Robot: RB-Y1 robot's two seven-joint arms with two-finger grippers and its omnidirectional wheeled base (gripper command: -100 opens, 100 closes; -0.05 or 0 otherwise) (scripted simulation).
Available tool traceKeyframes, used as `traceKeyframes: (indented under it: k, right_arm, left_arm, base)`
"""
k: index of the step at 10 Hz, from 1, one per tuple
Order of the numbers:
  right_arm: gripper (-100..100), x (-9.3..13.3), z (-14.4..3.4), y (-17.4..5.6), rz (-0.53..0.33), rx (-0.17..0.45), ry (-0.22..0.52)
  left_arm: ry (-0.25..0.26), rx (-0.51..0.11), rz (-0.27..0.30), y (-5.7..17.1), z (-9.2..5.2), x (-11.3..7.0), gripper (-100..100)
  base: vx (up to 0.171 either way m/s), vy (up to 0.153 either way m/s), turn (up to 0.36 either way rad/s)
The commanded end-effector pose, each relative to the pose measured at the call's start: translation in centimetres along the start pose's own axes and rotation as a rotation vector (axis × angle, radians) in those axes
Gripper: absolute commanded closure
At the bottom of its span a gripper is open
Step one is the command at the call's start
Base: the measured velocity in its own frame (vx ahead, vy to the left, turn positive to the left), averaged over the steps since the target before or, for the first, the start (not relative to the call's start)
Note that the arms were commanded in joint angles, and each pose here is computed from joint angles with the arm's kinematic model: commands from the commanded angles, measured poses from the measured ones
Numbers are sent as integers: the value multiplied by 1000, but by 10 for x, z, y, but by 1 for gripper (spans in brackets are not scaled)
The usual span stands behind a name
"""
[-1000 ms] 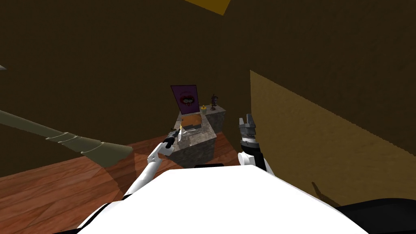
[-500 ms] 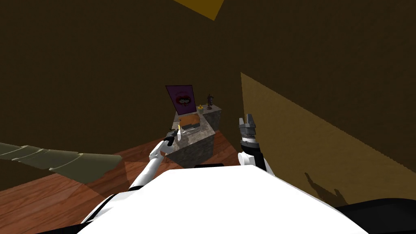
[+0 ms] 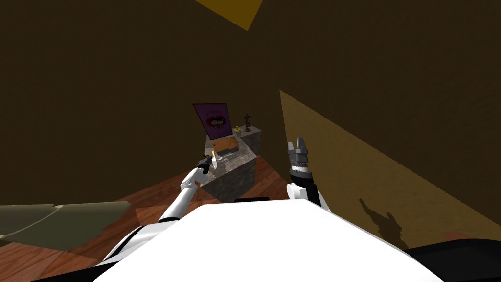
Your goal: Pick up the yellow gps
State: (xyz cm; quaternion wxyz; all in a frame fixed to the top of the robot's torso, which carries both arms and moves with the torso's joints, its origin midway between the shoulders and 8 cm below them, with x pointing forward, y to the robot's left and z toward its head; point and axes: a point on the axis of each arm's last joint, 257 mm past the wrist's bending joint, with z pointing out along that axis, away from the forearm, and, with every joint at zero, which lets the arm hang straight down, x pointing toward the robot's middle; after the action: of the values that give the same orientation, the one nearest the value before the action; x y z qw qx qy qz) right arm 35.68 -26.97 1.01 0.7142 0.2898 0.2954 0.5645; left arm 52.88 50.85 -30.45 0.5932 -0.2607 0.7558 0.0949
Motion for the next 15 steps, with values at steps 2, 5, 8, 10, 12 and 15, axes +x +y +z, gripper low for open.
traceKeyframes:
  k: [2, 5, 8, 10, 12, 15]
  right_arm:
    - [0, 0, 0, 0, 0, 0, 0]
    - [0, 0, 0, 0, 0, 0, 0]
    - [0, 0, 0, 0, 0, 0, 0]
    - [0, 0, 0, 0, 0, 0, 0]
    - [0, 0, 0, 0, 0, 0, 0]
    - [0, 0, 0, 0, 0, 0, 0]
  left_arm:
    - [-10, -75, -6, 18, 10, -6, -100]
    - [-22, -144, -30, 34, 17, -11, -100]
    - [-43, -210, -47, 50, 22, -18, -100]
    - [-50, -209, -64, 50, 22, -20, -100]
    - [-74, -272, -67, 64, 26, -28, -100]
    - [-107, -331, -84, 77, 28, -38, -100]
  base:
    - [-130, 74, -327]
    - [-104, 52, -227]
    - [-122, 60, -232]
    - [-37, 25, -8]
    - [-120, 23, -338]
    - [-118, 39, -245]
